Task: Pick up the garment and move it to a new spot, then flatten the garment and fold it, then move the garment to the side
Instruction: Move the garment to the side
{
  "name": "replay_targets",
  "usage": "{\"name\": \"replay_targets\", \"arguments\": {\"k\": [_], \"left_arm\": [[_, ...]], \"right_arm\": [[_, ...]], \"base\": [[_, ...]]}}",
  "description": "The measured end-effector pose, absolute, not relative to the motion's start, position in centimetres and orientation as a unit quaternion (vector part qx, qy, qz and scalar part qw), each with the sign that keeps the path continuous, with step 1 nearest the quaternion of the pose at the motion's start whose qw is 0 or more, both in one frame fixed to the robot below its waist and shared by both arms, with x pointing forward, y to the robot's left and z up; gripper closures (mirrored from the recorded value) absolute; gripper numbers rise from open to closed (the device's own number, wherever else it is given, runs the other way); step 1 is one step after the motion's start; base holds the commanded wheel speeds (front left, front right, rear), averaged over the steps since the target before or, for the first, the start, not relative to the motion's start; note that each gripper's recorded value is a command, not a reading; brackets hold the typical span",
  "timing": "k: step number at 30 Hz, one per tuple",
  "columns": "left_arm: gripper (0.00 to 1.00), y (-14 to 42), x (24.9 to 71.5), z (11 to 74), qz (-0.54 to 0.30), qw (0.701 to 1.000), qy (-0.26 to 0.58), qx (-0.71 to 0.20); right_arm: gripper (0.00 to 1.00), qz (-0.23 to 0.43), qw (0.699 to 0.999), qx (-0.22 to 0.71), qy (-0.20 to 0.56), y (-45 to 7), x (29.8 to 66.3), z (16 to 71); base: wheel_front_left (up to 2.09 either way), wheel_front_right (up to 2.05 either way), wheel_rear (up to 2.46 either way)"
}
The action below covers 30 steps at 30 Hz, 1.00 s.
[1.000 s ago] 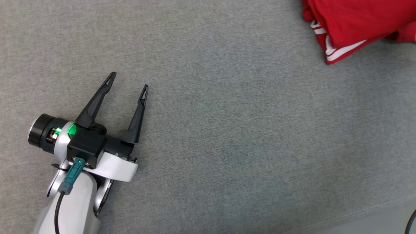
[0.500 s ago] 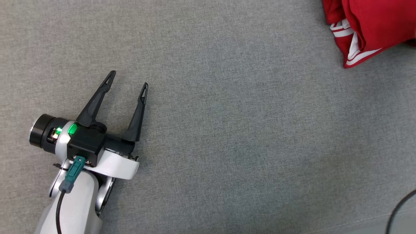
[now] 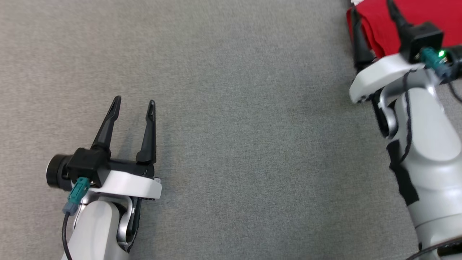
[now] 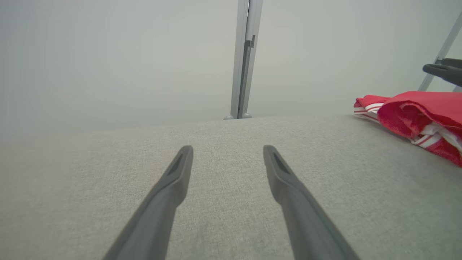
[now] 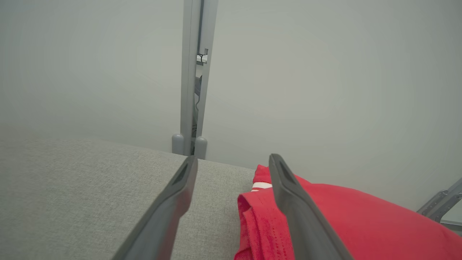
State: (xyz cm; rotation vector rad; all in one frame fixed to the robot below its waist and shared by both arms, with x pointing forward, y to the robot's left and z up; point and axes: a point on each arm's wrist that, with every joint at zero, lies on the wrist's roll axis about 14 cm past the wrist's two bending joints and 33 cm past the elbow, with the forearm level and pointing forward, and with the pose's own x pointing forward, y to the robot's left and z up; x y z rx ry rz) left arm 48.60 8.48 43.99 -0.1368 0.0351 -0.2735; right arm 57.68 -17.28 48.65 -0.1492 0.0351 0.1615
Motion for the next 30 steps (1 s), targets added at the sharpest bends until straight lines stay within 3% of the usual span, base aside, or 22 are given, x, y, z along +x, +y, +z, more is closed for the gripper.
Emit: {"name": "replay_targets", "arguments": {"k": [12, 21, 30], "left_arm": [[0.00, 14.4, 45.2, 47.1, -0.015, 0.993, 0.003, -0.118], [0.00, 16.0, 41.7, 51.7, -0.007, 0.995, -0.059, -0.084], [0.00, 17.1, 36.9, 51.3, 0.002, 0.995, -0.050, -0.087]], "right_arm": [[0.00, 0.152, 0.987, -0.032, -0.046, -10.9, 51.3, 52.1], [0.00, 0.156, 0.986, 0.016, -0.059, -9.8, 44.8, 52.4], [0.00, 0.136, 0.988, 0.037, -0.061, -11.0, 39.5, 52.3]], "base": [[0.00, 0.00, 0.00], [0.00, 0.00, 0.00], [0.00, 0.00, 0.00]]}}
